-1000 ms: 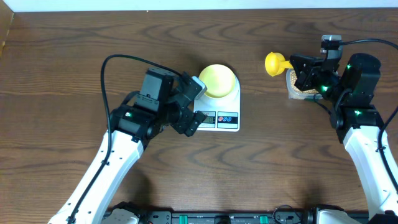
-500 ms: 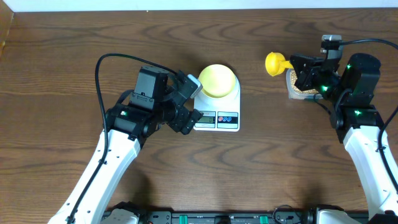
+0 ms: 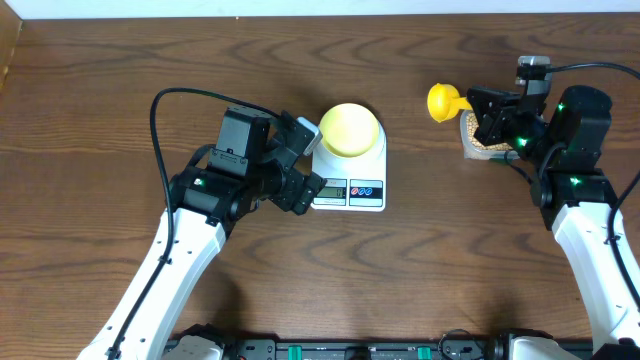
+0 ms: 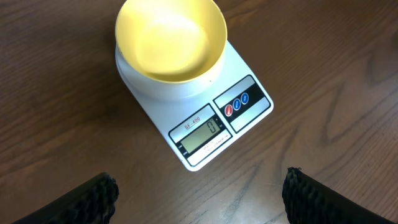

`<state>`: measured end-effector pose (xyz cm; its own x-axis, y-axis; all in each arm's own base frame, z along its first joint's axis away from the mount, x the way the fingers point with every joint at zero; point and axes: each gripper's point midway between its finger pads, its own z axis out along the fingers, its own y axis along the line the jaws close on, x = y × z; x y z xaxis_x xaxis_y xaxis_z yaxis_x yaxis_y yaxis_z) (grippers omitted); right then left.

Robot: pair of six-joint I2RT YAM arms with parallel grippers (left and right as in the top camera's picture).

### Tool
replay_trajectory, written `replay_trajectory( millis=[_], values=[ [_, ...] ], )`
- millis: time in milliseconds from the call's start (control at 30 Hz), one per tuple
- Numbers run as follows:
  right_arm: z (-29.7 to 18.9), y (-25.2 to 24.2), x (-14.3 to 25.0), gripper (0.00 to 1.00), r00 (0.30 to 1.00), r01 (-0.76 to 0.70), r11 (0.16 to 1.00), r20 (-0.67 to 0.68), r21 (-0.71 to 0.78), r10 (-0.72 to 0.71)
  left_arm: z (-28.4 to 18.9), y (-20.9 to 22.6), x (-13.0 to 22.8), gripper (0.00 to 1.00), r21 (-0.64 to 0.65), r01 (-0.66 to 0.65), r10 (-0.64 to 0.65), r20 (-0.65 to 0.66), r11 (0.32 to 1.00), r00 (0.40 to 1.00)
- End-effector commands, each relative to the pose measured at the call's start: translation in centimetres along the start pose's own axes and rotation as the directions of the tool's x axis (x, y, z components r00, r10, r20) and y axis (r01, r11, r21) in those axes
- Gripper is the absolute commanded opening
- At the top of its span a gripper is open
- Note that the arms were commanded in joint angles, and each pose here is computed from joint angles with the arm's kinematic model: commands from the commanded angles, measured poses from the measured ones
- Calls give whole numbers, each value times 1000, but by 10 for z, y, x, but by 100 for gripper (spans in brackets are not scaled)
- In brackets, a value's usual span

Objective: Scoop item into bowl and weigh 50g on scale
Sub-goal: 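Retract the left gripper back and left away from the scale, then hold the scoop above the soybean tub with the right gripper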

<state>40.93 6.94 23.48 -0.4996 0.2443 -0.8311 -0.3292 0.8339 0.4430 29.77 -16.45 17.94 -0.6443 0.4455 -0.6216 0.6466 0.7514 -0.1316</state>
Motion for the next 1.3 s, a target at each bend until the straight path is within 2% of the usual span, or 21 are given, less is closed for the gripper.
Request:
replay_trajectory(
  millis=[0, 933, 1133, 1267],
  values=[
    [-6, 4, -15, 1, 999, 31, 1000, 35, 2, -31, -4, 1, 1, 87, -12, 14, -14, 4, 1000, 1000],
    [-6, 2, -18, 1, 998, 38, 999, 48, 15, -39, -4, 1, 1, 87, -13, 13, -13, 5, 1000, 1000],
    [-6, -2, -19, 1, 987, 153, 987, 46, 46, -155, -4, 1, 1, 87, -13, 13, -13, 5, 1000, 1000],
    [-6, -2, -21, 1, 984, 166, 985, 56, 45, -169, -4, 1, 1, 87, -12, 14, -14, 5, 1000, 1000]
  ],
)
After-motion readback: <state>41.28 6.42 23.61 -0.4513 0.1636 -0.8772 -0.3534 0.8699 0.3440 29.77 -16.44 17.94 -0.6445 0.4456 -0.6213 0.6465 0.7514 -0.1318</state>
